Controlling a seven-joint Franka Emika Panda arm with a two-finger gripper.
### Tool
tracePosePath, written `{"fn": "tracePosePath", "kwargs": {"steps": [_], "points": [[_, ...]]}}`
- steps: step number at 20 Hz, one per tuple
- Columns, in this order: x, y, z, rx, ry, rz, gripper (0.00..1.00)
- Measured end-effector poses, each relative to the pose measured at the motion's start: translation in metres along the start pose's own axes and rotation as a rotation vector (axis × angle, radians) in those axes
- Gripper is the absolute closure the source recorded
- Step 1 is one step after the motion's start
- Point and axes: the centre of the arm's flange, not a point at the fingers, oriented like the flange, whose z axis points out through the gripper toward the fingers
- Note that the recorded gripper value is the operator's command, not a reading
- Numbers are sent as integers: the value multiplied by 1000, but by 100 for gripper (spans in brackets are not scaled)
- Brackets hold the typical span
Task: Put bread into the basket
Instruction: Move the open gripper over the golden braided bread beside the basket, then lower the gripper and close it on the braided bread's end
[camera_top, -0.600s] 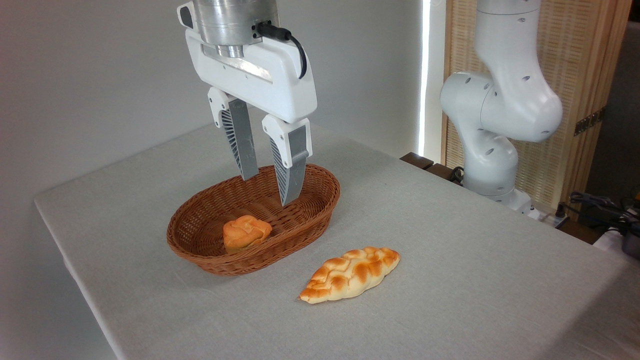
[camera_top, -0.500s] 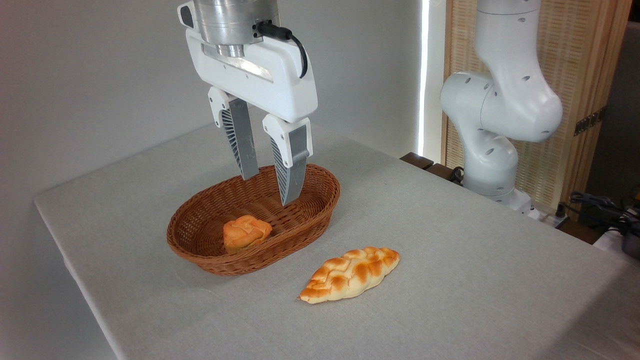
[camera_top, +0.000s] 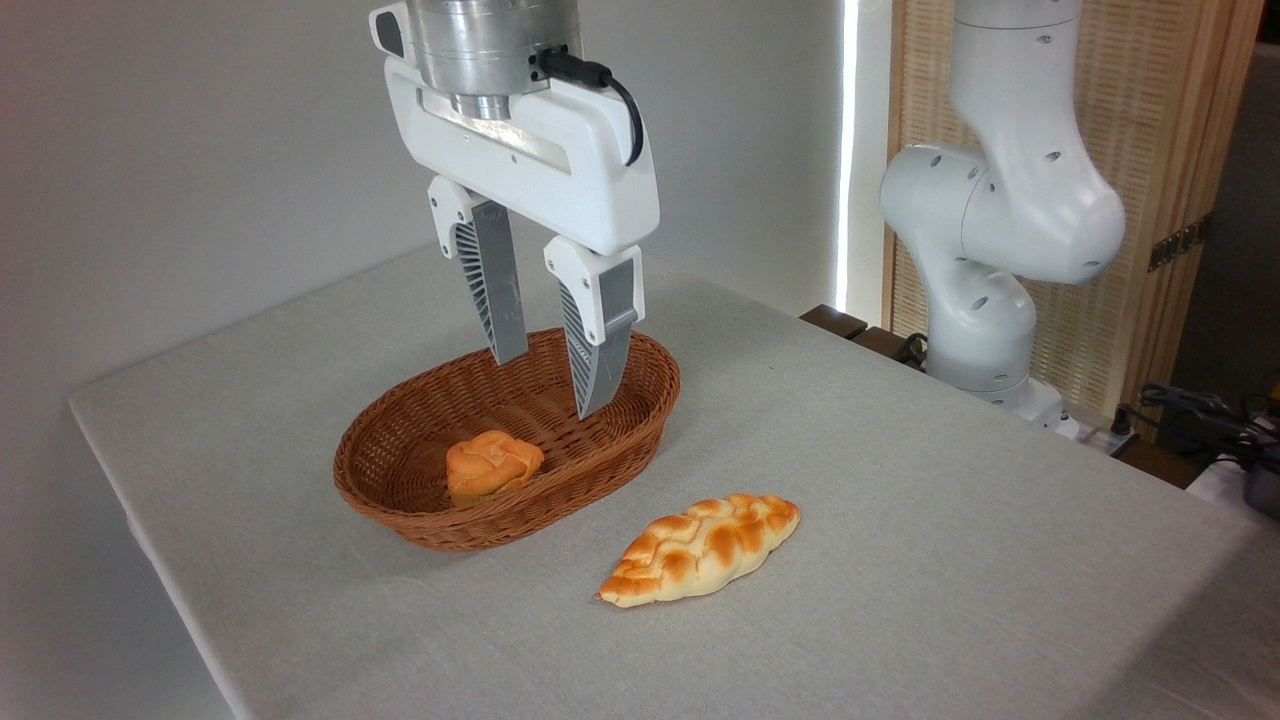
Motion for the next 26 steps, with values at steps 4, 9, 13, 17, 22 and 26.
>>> {"fn": "tracePosePath", "kwargs": {"steps": [4,9,13,17,22,26], "points": [[-28,9,10,56,67,-13,0],[-67,39,46,30,61,-10,0],[-74,58,89,-15,16,61,0],[-76,59,129,25,-11,127,0],[-85,59,153,60,-85,192,0],[-89,61,173,56,-114,258,0]]}}
